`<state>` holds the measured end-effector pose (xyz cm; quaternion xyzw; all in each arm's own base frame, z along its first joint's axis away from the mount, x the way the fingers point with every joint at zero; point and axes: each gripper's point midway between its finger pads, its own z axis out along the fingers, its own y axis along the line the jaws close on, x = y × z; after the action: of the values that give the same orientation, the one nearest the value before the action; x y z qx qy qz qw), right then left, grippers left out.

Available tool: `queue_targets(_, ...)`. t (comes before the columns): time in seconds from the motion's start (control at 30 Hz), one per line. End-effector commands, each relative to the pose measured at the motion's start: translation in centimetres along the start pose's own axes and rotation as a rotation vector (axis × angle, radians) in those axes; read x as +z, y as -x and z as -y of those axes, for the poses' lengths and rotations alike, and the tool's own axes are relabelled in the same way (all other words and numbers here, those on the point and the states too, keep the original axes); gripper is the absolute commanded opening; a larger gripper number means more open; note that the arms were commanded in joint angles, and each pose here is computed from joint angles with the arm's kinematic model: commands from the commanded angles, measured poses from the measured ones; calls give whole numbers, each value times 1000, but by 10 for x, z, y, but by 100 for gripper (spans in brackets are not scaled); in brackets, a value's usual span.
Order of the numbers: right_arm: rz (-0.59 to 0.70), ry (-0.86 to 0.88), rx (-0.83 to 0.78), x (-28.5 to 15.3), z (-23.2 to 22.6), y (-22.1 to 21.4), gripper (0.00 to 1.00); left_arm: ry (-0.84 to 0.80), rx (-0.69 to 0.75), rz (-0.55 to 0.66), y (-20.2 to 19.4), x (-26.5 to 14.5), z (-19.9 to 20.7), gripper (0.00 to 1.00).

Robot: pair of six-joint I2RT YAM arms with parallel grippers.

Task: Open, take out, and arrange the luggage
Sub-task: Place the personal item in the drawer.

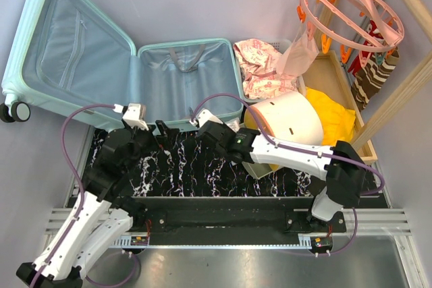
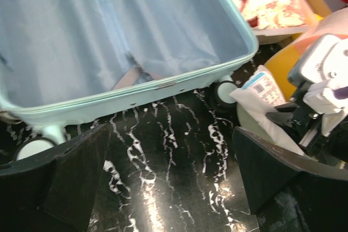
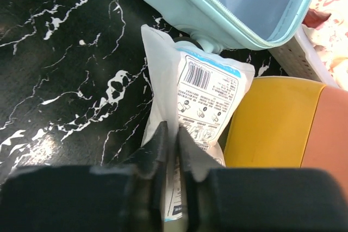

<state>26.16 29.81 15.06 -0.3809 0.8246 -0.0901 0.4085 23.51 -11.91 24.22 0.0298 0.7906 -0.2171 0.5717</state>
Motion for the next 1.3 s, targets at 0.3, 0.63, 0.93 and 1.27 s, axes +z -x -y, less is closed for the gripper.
queue_targets(0.3,97,233,296,-25,11,23,0,-345,-183,-29,-48,16,51,99)
queue_targets(0.63,106,331,420,-34,26,22,0,-429,-235,-51,-78,21,78,99)
queue_targets(0.93,51,284,447,-32,33,3,0,-517,-234,-116,-108,37,124,93)
queue_targets(1.27,11,222,461,-39,44,-16,2,-582,-233,-190,-138,58,164,83)
